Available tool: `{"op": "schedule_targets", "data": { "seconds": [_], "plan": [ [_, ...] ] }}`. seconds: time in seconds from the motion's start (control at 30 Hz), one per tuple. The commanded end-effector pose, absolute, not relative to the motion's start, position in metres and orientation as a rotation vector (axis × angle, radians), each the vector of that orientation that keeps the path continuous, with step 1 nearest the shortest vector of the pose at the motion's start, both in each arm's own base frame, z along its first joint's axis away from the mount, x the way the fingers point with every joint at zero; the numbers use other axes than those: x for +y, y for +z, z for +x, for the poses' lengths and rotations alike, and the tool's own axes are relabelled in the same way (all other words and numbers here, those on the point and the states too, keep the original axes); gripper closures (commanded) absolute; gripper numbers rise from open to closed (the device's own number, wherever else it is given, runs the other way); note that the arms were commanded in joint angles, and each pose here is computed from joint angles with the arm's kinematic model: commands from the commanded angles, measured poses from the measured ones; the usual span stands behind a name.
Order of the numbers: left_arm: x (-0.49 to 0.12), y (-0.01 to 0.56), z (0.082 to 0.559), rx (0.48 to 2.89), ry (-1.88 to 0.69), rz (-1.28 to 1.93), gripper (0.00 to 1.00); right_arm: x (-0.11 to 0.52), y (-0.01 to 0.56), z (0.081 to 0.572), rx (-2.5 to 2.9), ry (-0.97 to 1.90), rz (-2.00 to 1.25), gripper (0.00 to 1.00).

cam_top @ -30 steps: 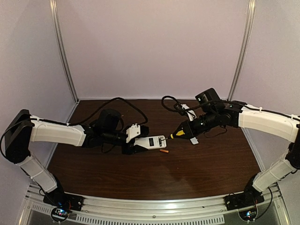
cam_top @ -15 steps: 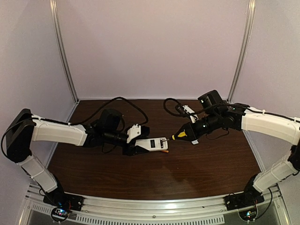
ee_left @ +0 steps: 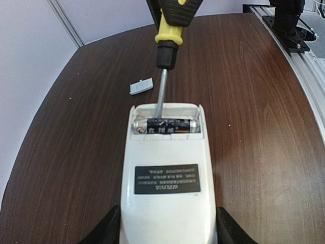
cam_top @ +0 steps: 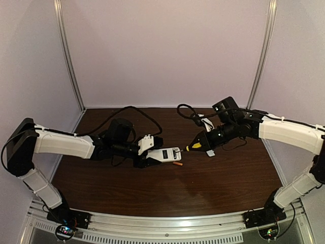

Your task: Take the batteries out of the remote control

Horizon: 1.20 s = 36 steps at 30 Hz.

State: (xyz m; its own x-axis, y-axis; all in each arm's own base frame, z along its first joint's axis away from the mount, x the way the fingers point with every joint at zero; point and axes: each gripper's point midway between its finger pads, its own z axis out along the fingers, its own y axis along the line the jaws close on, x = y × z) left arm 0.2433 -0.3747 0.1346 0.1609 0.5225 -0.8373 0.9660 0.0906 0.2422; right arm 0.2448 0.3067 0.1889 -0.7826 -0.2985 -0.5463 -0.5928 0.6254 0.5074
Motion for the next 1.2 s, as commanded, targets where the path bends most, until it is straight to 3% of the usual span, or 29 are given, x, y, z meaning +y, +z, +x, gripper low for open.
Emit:
{"op": "schedule_targets", "data": {
  "seconds": [0.0,0.33,0.63,0.9,1.17],
  "plan": [
    [-0.385,0.189,0.258,1.302,-0.572,1.450,1.00,0.298,0.168,0.237,2.615,0.963,-0.586,1.00],
    [-0.383,0.193,0.262,1.294,-0.525,1.442,1.00,0.297,0.173,0.235,2.697,0.993,-0.411,1.00],
    [-0.384,0.193,0.258,1.287,-0.540,1.449,1.00,0.305,0.169,0.229,2.655,1.106,-0.440,1.00],
    [-0.386,0.198,0.249,1.268,-0.605,1.441,1.00,0.314,0.183,0.231,2.479,1.179,-0.557,1.00],
    [-0.389,0.195,0.244,1.274,-0.652,1.455,1.00,0.304,0.180,0.222,2.380,1.077,-0.766,1.00]
  ]
}}
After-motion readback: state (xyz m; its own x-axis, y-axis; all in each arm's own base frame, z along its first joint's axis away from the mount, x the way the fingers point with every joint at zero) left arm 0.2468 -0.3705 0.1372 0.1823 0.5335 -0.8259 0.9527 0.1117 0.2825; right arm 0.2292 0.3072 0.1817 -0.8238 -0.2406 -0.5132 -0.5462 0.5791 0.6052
